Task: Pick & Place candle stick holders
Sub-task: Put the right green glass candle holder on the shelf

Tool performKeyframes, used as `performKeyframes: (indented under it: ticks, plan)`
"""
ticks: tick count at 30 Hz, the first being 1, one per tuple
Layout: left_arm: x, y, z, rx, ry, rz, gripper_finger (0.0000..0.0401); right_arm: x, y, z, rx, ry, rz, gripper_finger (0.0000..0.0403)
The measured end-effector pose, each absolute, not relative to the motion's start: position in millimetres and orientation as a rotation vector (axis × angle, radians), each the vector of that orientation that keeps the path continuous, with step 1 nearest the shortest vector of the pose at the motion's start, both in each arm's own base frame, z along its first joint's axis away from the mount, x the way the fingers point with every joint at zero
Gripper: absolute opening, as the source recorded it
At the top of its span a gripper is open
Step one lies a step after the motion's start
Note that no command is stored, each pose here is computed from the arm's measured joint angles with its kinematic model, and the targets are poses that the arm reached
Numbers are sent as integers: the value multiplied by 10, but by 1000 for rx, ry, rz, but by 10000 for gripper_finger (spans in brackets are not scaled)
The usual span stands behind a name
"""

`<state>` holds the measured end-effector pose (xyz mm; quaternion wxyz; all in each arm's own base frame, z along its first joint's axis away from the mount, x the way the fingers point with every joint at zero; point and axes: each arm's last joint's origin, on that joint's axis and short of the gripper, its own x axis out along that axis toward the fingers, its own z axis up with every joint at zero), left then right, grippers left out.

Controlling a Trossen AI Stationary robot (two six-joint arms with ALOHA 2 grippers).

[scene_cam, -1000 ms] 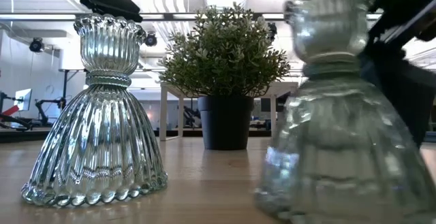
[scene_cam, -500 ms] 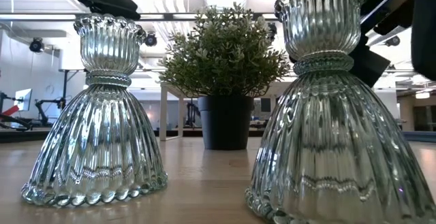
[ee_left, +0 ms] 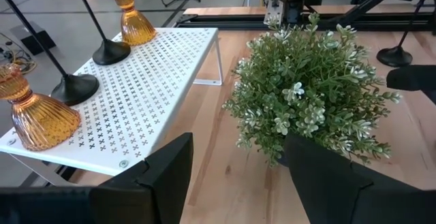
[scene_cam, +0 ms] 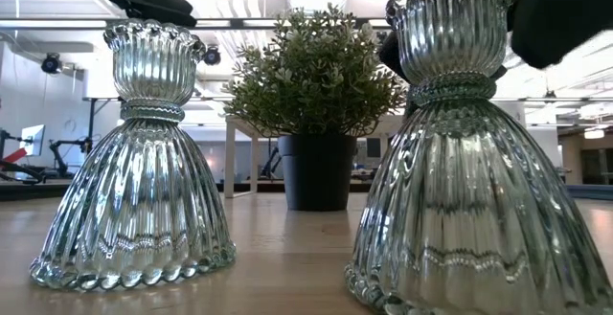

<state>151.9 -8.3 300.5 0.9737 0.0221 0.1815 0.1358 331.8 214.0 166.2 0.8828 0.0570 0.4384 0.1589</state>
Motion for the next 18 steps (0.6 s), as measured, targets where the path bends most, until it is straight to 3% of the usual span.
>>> performKeyframes:
  ticks: [18]
  plan:
    - [1486,-79,3017,44,361,274,236,3436,2192,1526,133,851,381,236]
